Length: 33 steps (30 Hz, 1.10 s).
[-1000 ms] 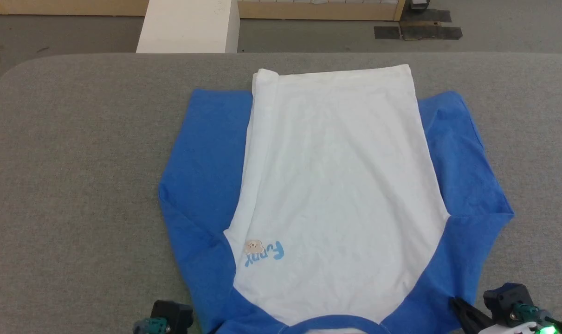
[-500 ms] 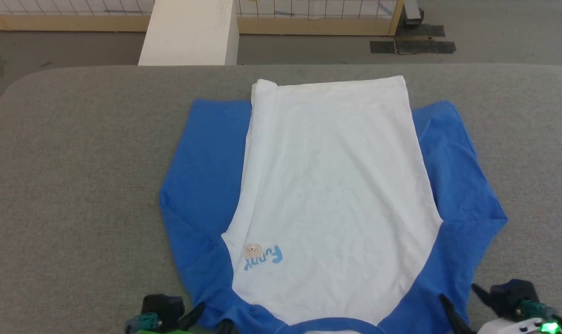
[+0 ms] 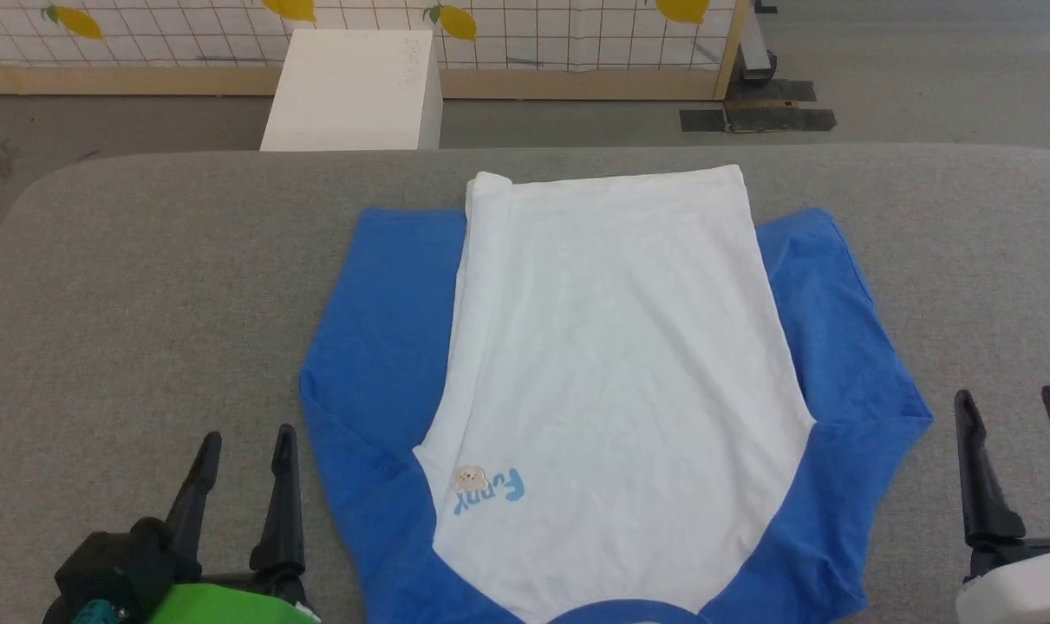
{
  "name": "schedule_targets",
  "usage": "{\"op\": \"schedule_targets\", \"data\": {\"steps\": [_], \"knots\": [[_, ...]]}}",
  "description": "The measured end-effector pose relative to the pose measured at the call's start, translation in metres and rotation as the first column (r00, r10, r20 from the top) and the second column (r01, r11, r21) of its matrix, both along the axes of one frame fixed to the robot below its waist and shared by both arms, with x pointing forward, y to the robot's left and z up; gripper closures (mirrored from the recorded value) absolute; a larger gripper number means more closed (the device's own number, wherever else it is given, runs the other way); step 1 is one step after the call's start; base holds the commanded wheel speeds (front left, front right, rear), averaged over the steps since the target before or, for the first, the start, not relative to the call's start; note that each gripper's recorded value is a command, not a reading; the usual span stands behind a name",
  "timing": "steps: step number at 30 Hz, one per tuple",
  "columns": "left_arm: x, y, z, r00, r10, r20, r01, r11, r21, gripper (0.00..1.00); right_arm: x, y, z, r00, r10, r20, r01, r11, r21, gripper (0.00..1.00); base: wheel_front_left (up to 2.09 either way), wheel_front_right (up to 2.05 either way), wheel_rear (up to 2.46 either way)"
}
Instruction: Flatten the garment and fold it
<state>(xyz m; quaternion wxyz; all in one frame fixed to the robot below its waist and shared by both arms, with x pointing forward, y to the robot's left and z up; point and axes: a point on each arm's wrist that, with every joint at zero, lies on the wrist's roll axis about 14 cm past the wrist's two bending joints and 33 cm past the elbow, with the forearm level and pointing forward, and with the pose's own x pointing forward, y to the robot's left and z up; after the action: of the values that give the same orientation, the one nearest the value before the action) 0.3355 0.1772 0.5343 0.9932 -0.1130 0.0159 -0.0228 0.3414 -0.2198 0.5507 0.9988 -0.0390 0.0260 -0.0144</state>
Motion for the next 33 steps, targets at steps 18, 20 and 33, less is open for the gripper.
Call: {"op": "schedule_targets", "data": {"steps": [18, 20, 33], "knots": [[0.045, 0.013, 0.045, 0.962, 0.057, 0.268, -0.103, 0.982, 0.161, 0.00, 0.012, -0.010, -0.010, 0.995, -0.035, 0.093, 0.031, 0.998, 0.046, 0.00, 0.00, 0.00, 0.00], [0.069, 0.014, 0.063, 0.958, -0.005, 0.288, -0.060, 0.975, 0.216, 0.00, 0.021, -0.007, -0.009, 0.995, -0.027, 0.101, 0.023, 0.999, 0.047, 0.00, 0.00, 0.00, 0.00], [0.235, 0.008, 0.078, 0.961, -0.275, 0.016, 0.244, 0.876, 0.417, 0.00, 0.082, 0.016, -0.032, 0.997, 0.039, 0.068, -0.042, 0.998, 0.040, 0.00, 0.00, 0.00, 0.00]]}}
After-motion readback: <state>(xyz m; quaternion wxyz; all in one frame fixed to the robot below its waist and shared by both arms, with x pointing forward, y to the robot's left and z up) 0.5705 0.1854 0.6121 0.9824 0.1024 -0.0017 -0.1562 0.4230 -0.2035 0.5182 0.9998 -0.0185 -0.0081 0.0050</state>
